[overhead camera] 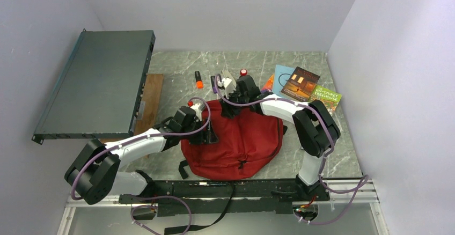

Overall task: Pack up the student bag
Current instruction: Unzip the student bag at the center of the board.

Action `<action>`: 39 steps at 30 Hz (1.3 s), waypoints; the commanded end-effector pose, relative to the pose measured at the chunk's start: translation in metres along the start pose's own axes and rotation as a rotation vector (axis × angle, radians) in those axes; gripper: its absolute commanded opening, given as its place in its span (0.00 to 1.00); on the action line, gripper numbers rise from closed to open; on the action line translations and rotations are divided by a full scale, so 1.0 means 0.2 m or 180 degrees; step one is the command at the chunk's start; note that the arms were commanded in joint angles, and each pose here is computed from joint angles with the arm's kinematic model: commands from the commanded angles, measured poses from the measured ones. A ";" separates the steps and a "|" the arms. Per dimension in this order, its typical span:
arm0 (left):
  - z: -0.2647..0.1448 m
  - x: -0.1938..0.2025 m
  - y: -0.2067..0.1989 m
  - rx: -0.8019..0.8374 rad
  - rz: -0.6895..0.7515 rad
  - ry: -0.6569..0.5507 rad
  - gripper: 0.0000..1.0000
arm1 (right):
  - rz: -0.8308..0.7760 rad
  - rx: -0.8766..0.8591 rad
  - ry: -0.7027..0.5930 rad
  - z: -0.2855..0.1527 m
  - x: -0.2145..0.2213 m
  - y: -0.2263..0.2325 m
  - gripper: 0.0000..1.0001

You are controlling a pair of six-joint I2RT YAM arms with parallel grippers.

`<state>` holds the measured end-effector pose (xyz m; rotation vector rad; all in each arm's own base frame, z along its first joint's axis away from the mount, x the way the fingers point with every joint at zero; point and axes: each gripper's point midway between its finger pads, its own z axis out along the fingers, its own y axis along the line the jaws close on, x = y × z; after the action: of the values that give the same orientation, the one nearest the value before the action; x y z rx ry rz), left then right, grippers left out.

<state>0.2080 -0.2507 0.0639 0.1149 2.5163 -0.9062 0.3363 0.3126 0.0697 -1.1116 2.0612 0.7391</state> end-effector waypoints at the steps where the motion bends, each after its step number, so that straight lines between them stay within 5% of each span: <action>1: -0.03 -0.05 -0.07 0.0137 0.0005 -0.0079 0.71 | -0.0041 0.0392 -0.0162 -0.03 -0.11 -0.12 0.42; 7: -0.02 -0.06 -0.07 0.0124 0.0014 -0.0074 0.71 | 0.0302 0.0209 -0.0353 -0.07 -0.19 -0.03 0.00; 15: -0.01 -0.12 -0.17 0.0360 0.0043 -0.0091 0.73 | 0.1307 0.0090 -0.0483 -0.12 -0.19 0.01 0.00; 18: 0.00 -0.14 -0.24 0.0510 0.0009 -0.0023 0.73 | 0.1674 -0.0108 -0.0542 -0.14 -0.19 0.00 0.09; 22: 0.03 -0.17 -0.26 0.0506 -0.0050 -0.0001 0.72 | 0.1945 -0.0312 -0.0665 -0.15 -0.19 -0.05 0.00; 28: 0.04 -0.18 -0.27 0.0565 -0.0096 -0.0021 0.72 | 0.2076 -0.0565 -0.0736 -0.14 -0.21 -0.06 0.00; 39: 0.03 -0.16 -0.25 0.0551 -0.0109 -0.0027 0.72 | 0.2070 -0.0550 -0.0724 -0.10 -0.22 -0.08 0.19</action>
<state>0.2224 -0.2867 0.0909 0.1163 2.4897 -1.0954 0.3514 0.3016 0.0966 -0.3465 2.2714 1.2800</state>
